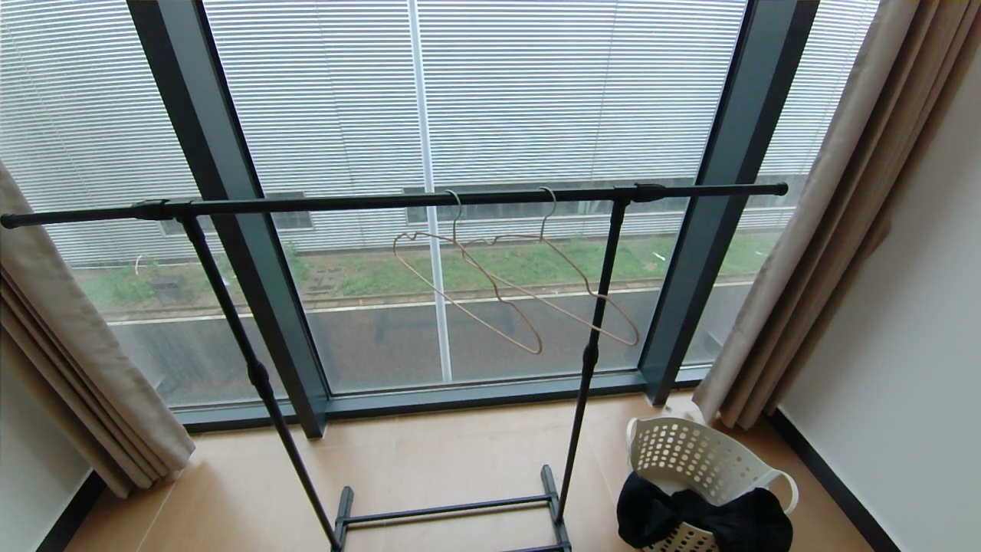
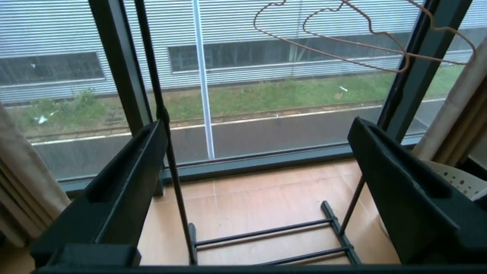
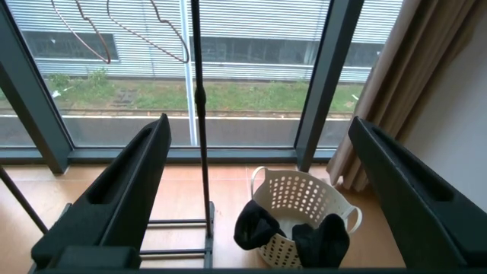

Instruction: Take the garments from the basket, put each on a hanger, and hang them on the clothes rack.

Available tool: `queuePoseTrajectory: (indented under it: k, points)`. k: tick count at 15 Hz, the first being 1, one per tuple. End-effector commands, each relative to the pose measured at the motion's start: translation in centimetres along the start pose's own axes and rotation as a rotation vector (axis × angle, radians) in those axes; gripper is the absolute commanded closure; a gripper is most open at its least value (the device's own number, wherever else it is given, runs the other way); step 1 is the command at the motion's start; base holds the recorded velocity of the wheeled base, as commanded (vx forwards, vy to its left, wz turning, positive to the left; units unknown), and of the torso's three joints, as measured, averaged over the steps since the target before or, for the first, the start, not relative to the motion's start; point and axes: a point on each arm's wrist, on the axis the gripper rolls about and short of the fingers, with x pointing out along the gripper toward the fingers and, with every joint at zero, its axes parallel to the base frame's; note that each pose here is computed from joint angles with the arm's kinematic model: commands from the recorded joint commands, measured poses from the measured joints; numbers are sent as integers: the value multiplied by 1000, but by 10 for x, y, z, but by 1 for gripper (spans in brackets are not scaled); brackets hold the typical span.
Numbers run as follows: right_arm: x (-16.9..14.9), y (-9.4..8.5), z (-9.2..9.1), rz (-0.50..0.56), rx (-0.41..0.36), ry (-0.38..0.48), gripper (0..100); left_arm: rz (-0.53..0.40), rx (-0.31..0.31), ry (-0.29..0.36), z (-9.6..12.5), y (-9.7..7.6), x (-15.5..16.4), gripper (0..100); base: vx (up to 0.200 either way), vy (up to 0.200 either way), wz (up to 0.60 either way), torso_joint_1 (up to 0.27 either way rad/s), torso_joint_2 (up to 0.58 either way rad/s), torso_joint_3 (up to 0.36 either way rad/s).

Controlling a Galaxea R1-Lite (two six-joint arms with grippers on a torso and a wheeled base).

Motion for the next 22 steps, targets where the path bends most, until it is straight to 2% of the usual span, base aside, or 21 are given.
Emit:
queuePoseTrajectory:
  k: [1,7,22]
  points:
    - [0,0,0,0,-12,0,0,-37,20,0,0,-1,0,0,0,0,0,0,0,0]
    - [0,0,0,2,-12,0,0,-26,0,1,0,-1,0,0,0,0,0,-13,20,14]
    - [0,0,0,0,-8,0,0,-30,5,-1,0,-1,0,0,0,0,0,-153,356,199]
